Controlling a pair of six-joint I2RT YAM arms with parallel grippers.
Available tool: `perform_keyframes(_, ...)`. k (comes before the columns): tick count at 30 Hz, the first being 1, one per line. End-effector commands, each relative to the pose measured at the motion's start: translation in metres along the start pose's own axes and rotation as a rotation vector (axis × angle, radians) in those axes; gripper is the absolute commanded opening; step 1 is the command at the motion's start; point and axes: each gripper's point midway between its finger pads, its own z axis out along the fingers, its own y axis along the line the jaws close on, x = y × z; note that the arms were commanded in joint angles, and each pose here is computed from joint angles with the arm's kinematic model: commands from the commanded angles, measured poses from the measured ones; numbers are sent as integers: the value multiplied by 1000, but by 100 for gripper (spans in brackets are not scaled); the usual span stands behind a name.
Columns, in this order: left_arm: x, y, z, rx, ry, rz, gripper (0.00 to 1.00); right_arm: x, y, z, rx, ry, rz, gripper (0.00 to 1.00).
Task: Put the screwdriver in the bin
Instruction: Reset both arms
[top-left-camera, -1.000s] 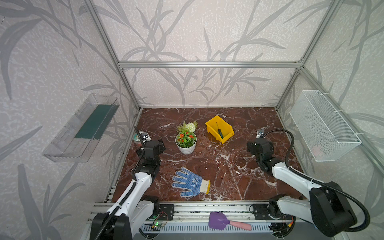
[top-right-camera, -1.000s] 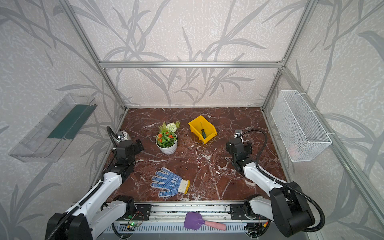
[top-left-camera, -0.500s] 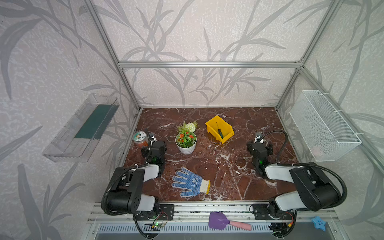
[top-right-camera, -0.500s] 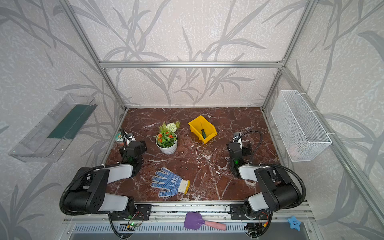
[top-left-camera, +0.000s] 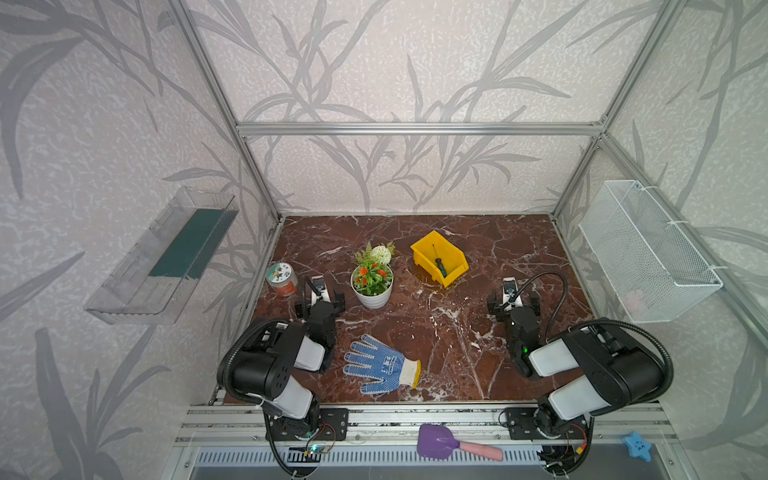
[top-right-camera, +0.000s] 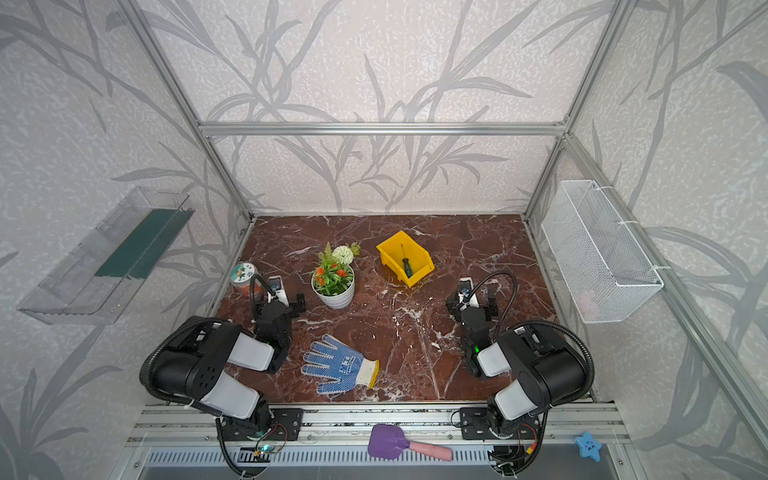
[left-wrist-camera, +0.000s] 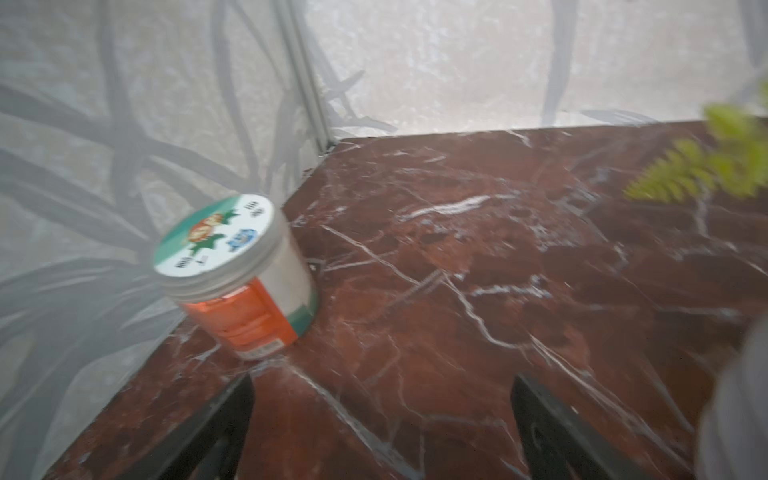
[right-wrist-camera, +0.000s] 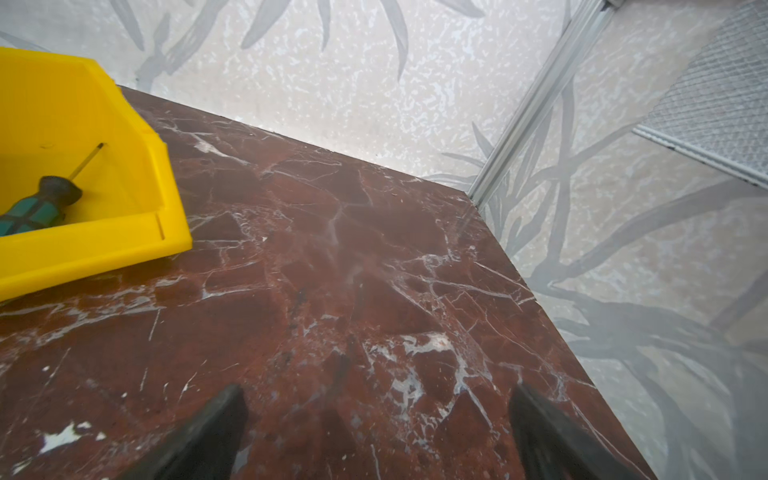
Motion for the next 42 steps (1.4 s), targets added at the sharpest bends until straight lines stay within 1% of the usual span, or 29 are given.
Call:
perform_keyframes(1,-35,1,-2,2,-138,-21,99,-22,10,-2,-69,-97,10,99)
perform_keyframes(7,-36,2,0,5,-139,-29,99,-22,11,-1,-74,-98,7,99)
perform_keyframes(10,-33,6,18,-15,-121,-48,99,-20,9,2,-84,-92,26,99)
perform_keyframes(12,-29,11,28,-33,-60,-63,99,-12,15,8,-159,-81,32,99)
perform_keyframes(13,-27,13,36,-37,-22,-67,99,-13,14,13,-146,-77,32,99)
perform_keyframes(14,-24,12,43,-14,23,-78,99,-13,12,18,-138,-75,45,99)
perform_keyframes(16,-19,20,53,20,95,-137,99,-11,6,28,-123,-59,73,99)
perform_keyframes(18,-21,19,54,46,83,-145,99,-12,5,35,-116,-47,69,99)
perform_keyframes(19,-22,19,54,47,68,-140,99,-9,2,39,-114,-16,80,99)
perform_keyframes(20,-20,19,54,45,78,-141,99,-7,-1,46,-96,20,91,99)
perform_keyframes(22,-20,19,54,59,79,-148,99,0,-6,60,-135,106,146,99)
perform_keyframes(24,-20,19,55,62,82,-150,99,4,-10,62,-152,148,177,99)
perform_keyframes(29,-21,19,55,59,79,-147,99,2,-10,62,-149,108,174,99)
perform_keyframes(31,-20,19,55,58,80,-147,99,3,-10,62,-150,126,175,99)
perform_keyframes(42,-21,18,54,61,74,-144,99,2,-10,62,-150,115,177,99)
